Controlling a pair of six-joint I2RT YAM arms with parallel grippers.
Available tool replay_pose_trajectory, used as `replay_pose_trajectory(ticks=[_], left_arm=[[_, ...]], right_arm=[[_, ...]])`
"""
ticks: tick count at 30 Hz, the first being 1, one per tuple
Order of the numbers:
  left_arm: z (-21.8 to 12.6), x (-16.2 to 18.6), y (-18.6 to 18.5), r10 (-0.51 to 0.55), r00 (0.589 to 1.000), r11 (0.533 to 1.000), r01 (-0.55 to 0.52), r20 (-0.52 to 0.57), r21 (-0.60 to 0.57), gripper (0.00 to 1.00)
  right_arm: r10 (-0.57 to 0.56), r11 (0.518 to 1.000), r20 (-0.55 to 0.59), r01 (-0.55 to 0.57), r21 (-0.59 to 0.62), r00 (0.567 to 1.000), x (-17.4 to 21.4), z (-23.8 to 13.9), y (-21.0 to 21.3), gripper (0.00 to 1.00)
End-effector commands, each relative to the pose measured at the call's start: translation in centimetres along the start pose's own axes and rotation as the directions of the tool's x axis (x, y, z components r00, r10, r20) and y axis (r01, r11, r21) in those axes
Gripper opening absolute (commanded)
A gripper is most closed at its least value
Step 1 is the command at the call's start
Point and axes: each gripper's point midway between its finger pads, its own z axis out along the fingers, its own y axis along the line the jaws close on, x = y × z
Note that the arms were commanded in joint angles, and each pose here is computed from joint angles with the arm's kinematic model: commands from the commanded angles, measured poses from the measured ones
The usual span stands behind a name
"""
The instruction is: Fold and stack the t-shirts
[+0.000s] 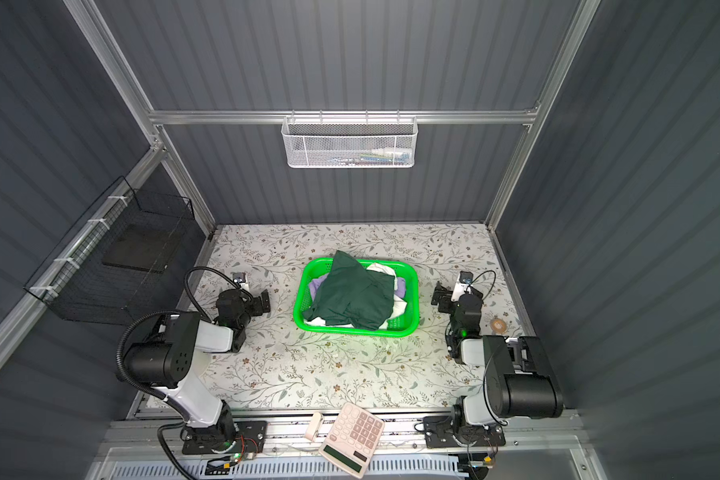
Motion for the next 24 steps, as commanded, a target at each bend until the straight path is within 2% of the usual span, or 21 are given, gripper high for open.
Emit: replay_pose_trajectory(ticks=[1, 24], left_arm=[[0.31, -1.01, -0.41, 0.016, 0.999, 1.0, -0.016, 0.03, 0.014, 1.0], [0.34, -1.05, -0.44, 0.016, 0.999, 1.0, -0.017, 0.031, 0.015, 1.0]], right_arm=[[0.006, 1.0, 0.011, -0.006, -0.008, 1.0, -0.66, 0.27, 0.11, 0.99], [0.01, 1.0, 0.015, -0.01, -0.011, 1.0, -0.73, 0.22, 0.15, 0.99]])
